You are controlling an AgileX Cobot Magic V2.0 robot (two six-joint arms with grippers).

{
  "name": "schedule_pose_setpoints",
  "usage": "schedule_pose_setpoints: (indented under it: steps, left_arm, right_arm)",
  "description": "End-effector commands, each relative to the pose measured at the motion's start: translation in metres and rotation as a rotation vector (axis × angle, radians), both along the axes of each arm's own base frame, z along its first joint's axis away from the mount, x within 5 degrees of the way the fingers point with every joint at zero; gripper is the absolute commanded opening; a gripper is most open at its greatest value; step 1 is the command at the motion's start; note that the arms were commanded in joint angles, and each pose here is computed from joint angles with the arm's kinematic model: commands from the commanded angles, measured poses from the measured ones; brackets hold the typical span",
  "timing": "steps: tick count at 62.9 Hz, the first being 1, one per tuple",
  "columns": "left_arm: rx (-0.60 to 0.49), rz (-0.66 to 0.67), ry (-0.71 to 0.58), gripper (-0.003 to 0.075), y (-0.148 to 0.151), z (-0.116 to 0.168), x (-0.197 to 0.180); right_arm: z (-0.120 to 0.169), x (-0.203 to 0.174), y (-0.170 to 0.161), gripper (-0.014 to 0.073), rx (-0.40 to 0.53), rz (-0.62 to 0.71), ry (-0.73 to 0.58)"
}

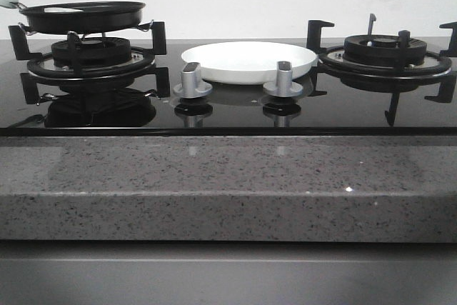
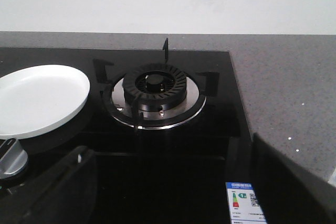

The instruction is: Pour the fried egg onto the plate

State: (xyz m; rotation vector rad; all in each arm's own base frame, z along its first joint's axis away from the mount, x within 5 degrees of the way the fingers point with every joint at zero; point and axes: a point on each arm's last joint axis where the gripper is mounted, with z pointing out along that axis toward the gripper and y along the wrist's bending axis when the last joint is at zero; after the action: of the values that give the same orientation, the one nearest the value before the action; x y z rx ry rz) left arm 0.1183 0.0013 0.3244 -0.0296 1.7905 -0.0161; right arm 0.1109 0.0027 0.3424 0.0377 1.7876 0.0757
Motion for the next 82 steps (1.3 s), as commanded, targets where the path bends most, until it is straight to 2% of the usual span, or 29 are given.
schedule_pose_setpoints:
  steps: [1,16,30,42,54,65,82]
  left_arm:
    - [-0.011,0.008,-0.103,0.0596,0.001,0.016,0.002]
    - [-0.011,0.008,-0.105,0.0523,0.001,0.016,0.002]
    - [-0.011,0.008,-0.106,0.0475,0.001,0.016,0.002]
    - [-0.011,0.008,-0.106,0.0472,0.001,0.016,0.002]
    - [-0.011,0.008,-0.106,0.0472,0.001,0.016,0.002]
    - [-0.010,0.008,-0.108,0.0472,0.001,0.017,0.002]
    - [-0.010,0.010,-0.127,0.0472,0.001,0.018,0.002]
  right_arm:
    - [0.015,0.009,-0.001,0.0613,0.021,-0.009,-0.066]
    - [0.020,0.070,0.007,0.0613,0.042,0.040,0.164]
    - [0.026,0.142,0.041,0.0613,0.018,0.174,0.375]
    - [0.029,0.197,0.074,0.0613,-0.012,0.262,0.508]
    - [0.035,0.250,0.092,0.0612,-0.038,0.299,0.566]
    - [0.033,0.290,0.103,0.0543,-0.102,0.345,0.621]
    - [0.014,0.327,0.112,0.0410,-0.120,0.366,0.721]
